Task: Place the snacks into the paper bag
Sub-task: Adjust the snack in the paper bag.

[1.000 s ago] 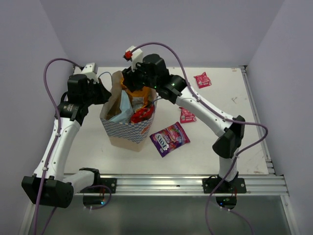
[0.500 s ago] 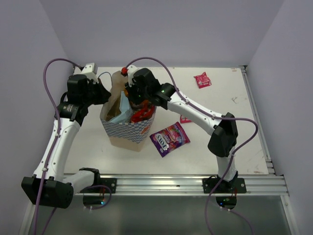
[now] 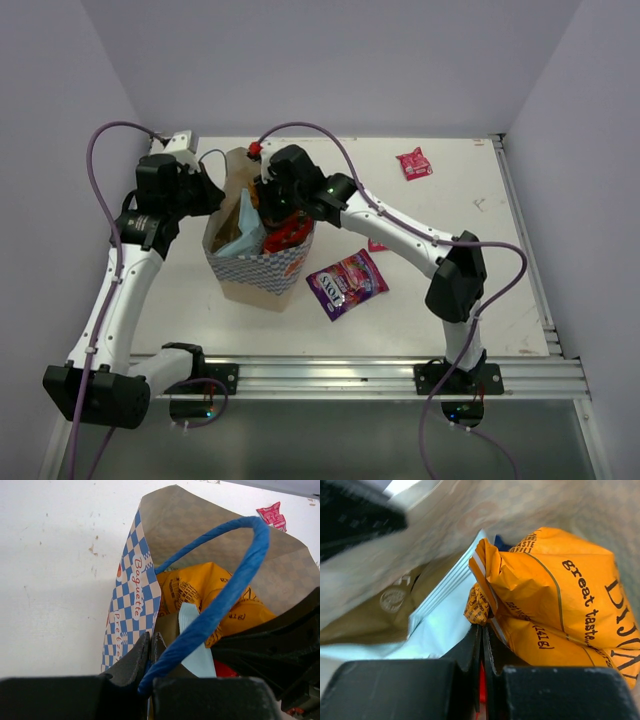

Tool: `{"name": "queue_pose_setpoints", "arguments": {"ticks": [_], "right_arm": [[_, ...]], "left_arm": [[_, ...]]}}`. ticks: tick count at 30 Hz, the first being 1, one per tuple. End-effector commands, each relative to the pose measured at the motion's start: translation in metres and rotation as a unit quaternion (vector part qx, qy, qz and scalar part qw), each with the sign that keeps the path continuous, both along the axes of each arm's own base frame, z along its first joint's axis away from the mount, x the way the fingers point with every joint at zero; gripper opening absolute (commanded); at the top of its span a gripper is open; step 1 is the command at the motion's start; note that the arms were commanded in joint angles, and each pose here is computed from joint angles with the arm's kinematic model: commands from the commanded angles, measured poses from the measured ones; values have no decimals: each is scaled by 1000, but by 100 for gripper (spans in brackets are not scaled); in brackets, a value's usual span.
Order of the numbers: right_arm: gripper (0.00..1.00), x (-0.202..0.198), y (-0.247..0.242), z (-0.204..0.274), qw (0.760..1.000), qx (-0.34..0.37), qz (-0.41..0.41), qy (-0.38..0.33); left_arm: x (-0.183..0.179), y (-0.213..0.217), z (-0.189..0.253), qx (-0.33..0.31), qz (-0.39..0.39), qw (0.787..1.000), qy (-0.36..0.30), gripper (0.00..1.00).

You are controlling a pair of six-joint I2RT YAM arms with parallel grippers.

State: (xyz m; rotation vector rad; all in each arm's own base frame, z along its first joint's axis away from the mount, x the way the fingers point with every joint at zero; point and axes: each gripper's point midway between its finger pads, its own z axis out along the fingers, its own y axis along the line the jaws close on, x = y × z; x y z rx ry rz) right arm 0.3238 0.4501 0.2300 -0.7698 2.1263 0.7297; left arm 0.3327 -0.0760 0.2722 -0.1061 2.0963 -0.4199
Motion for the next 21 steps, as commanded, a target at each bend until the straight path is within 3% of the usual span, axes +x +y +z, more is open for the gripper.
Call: {"name": "queue_pose_setpoints", "arguments": {"ticks": [1,4,5,8,11,17,21], "right_arm": [[0,-75,6,9,994,7,79,72],[13,-92,-2,23,991,15,110,78],[28,-96,-7,22,989,4,122,79],[50,-99,-14,40,989,5,132,62],[60,-94,-19,63,991,13,127,30],[60,-66,-36,112,995,2,73,-61],[47,-39,-53,133,994,-4,8,-112]], "left_arm": [[6,2,34,-1,-1,998,-69,0],[6,2,35,-2,-1,997,-71,0],[6,2,36,-2,-1,997,-73,0],[5,1,36,-4,-3,997,-73,0],[4,1,37,-4,-3,997,-76,0],[2,2,38,-3,-1,997,-78,0],[0,2,39,-1,-2,997,-80,0]]}}
